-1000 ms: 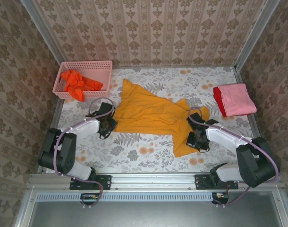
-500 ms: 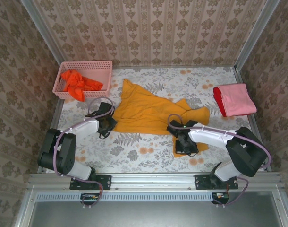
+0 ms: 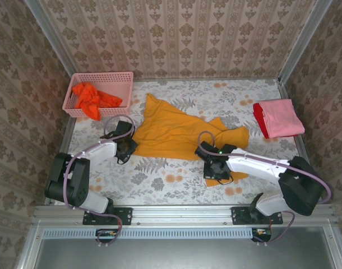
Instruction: Fold and stack the t-shirts
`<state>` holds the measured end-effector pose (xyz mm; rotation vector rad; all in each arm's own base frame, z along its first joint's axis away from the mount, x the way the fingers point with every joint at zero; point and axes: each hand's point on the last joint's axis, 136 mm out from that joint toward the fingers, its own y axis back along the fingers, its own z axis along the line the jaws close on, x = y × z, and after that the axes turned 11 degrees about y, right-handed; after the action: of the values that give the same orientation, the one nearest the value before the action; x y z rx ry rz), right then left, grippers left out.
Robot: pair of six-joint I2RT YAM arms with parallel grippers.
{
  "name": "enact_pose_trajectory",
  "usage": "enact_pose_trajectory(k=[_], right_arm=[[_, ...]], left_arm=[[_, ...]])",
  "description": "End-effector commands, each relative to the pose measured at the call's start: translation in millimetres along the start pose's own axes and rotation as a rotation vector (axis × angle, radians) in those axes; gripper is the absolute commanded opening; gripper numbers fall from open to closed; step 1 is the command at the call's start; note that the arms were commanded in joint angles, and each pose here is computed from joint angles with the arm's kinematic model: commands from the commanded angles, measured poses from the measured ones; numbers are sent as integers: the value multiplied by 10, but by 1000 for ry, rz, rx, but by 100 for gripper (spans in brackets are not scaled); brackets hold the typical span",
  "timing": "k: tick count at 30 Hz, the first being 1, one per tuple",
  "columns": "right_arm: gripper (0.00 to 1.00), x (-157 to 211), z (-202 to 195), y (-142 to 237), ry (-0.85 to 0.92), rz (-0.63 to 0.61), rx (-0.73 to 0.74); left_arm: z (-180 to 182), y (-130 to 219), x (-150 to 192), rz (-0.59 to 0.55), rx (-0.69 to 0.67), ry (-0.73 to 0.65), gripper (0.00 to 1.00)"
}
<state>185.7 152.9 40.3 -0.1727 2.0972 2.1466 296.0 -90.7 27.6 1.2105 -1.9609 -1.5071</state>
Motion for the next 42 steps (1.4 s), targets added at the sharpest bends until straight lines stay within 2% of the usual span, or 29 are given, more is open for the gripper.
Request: enact_pose_trajectory(k=[1, 6, 13, 15, 19, 23, 26, 27, 30, 32, 38, 42], right_arm=[[7, -163, -103, -107, -44, -89, -5], [0, 83, -160, -335, -18, 0, 47], [0, 740, -103, -462, 57, 142, 74], [0, 844, 6, -443, 100, 155, 62], [0, 829, 372, -361, 201, 150, -14], [1, 626, 730, -225, 298, 101, -72], [13, 312, 696, -36, 317, -6, -37], [16, 181, 645, 36, 298, -46, -35], [36, -223, 437, 203, 198, -160, -64], [45, -480, 259, 278, 112, -221, -95], [56, -983, -531, 257, -145, -242, 24], [56, -1094, -645, 12, -202, -176, 6]], left_arm=[[-36, 40, -57, -16, 7, -14, 0], [-28, 42, -60, -18, 7, -14, 0], [-44, 55, -73, -21, 9, -17, 0], [-39, 55, -79, -22, 7, -17, 0], [-38, 52, -85, -25, 6, -20, 0], [-61, 49, -86, -21, 10, -22, 0], [-64, 76, -96, -26, 12, -26, 0], [-70, 96, -107, -31, 15, -27, 0], [-86, 156, -136, -50, 30, -39, 0], [-87, 196, -170, -70, 38, -42, 0], [-77, 215, -195, -75, 42, -51, 0], [-64, 200, -188, -73, 48, -43, 0]])
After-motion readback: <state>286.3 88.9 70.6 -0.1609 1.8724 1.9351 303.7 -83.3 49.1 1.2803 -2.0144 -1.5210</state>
